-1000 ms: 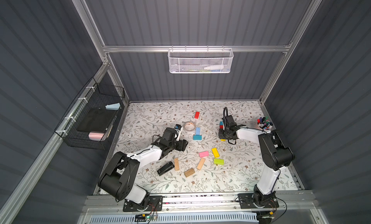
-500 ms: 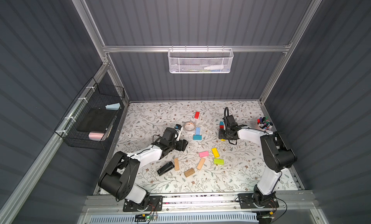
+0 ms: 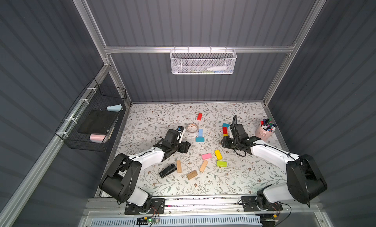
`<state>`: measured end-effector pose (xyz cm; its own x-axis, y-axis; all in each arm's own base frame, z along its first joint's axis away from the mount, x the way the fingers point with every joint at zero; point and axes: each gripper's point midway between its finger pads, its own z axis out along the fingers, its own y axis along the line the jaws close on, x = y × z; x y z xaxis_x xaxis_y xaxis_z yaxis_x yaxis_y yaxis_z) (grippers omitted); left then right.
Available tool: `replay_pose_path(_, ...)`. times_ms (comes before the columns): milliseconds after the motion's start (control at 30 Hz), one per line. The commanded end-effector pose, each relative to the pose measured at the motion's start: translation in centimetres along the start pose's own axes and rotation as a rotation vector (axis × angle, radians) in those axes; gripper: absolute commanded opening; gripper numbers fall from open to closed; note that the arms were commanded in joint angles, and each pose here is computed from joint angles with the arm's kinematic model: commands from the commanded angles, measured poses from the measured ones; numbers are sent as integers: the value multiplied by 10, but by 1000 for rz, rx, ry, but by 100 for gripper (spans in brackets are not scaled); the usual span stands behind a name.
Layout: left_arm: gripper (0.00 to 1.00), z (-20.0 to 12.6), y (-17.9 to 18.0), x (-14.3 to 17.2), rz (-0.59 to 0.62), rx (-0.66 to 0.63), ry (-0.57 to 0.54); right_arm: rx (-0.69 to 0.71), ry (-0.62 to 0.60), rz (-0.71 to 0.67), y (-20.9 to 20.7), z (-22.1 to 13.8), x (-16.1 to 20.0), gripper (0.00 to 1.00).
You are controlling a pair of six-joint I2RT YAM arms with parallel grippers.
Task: Assemble the letter c with building blocks
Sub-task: Assemble the building block at the center of the board.
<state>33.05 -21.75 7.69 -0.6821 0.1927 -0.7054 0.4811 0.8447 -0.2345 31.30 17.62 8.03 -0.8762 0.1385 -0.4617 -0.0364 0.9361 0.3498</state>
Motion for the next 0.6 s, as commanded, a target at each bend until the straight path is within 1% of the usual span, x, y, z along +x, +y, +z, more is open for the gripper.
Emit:
replay_pose_path(0, 77, -3, -5, -7, 30, 10, -15, -3, 45, 1, 11, -5, 14, 54)
replay_pose_path(167, 77, -5, -5, -9, 31, 5, -23, 53, 100, -75, 17, -3, 27, 54)
replay_pose_path(333, 77, -7, -4, -8, 31, 3, -22, 45, 136, -121, 20, 2, 36, 53)
replay_pose_path(567, 77, -15, -5, -13, 36, -2, -47, 55, 181, -190, 18, 8, 46, 51)
